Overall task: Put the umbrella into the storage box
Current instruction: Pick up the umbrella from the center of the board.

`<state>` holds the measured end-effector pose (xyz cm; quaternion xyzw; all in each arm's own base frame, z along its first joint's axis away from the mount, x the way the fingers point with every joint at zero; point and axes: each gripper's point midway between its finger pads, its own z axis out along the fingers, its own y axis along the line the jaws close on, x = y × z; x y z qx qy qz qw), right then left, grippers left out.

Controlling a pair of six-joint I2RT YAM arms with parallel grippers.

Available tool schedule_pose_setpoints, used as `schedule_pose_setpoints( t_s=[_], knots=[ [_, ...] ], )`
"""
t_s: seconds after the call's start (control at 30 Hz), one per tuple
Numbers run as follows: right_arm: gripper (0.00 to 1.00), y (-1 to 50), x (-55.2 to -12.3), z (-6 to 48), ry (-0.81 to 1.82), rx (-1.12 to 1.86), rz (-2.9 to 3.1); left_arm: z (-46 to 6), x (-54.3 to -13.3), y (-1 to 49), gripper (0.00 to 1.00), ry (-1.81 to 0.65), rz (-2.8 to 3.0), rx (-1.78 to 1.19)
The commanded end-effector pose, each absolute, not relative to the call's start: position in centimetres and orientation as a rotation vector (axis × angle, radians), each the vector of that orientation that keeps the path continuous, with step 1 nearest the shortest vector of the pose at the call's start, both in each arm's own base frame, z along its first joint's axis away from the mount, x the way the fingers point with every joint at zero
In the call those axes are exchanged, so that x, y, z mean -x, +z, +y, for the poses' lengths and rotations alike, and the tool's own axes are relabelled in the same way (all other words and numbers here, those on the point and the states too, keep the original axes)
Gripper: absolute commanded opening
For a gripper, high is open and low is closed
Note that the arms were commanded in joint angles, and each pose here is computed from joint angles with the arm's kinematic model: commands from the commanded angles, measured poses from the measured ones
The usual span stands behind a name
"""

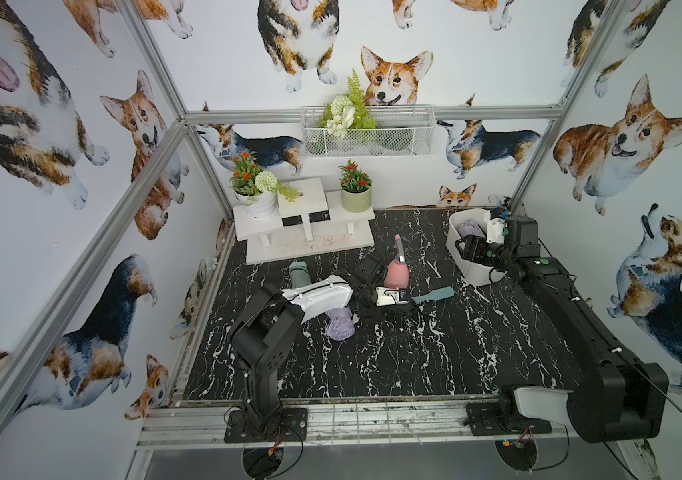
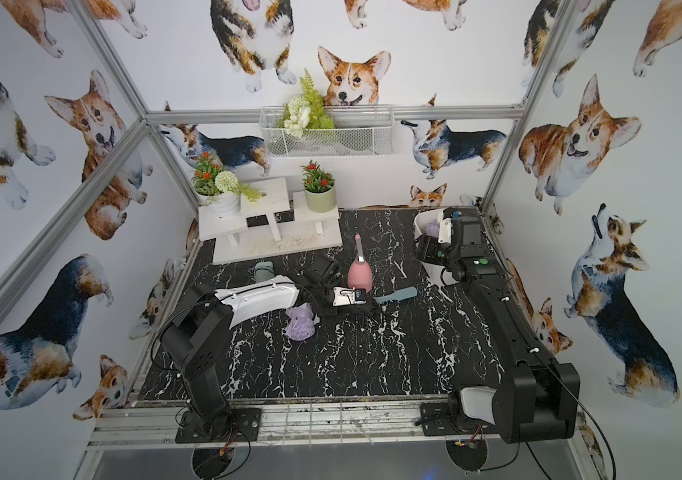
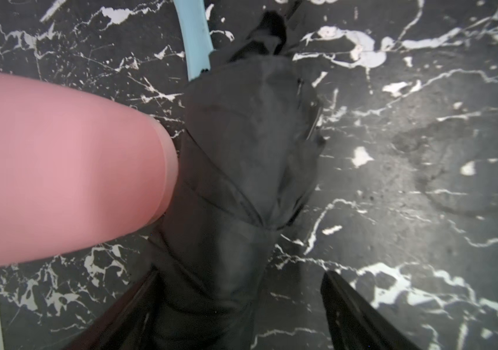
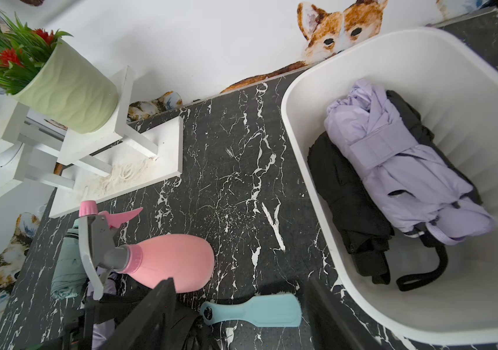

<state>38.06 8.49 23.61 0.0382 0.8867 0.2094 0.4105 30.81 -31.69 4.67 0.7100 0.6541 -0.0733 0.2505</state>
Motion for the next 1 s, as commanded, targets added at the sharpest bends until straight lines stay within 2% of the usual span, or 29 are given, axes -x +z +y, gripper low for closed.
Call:
schedule_pose_setpoints(
  t_s=[0.0, 0.1, 0.3, 0.43, 0.6, 0.77, 0.97],
  knots=[
    [0.73, 24.3, -38.6, 9.0, 0.571, -0.096, 2.2, -31.5, -29.4, 2.6, 0.85, -0.263, 1.797, -2.02],
    [0.73, 24.4, -38.5, 9.0, 0.572, -0.096, 2.197, -31.5, -29.5, 1.9, 0.82, -0.262, 1.79, -2.048],
    [0.72, 24.8, -38.0, 8.7, 0.555, -0.094, 2.19, -31.3, -28.7, 2.2, 0.66, -0.303, 1.812, -2.083],
    [0.72, 24.8, -37.5, 8.7, 0.552, -0.092, 2.19, -31.4, -27.9, 3.5, 0.42, -0.367, 1.825, -2.035],
    [0.71, 24.0, -36.3, 8.8, 0.557, -0.07, 2.212, -31.4, -26.4, 5.2, 0.21, -0.471, 1.838, -1.974],
    [0.7, 24.1, -34.4, 9.6, 0.609, -0.01, 2.197, -30.9, -25.1, 9.1, 0.17, -0.509, 1.824, -1.916],
    [0.7, 26.5, -30.8, 13.1, 0.75, 0.229, 2.091, -29.4, -23.7, 15.5, 0.16, -0.491, 1.809, -1.894]
  ],
)
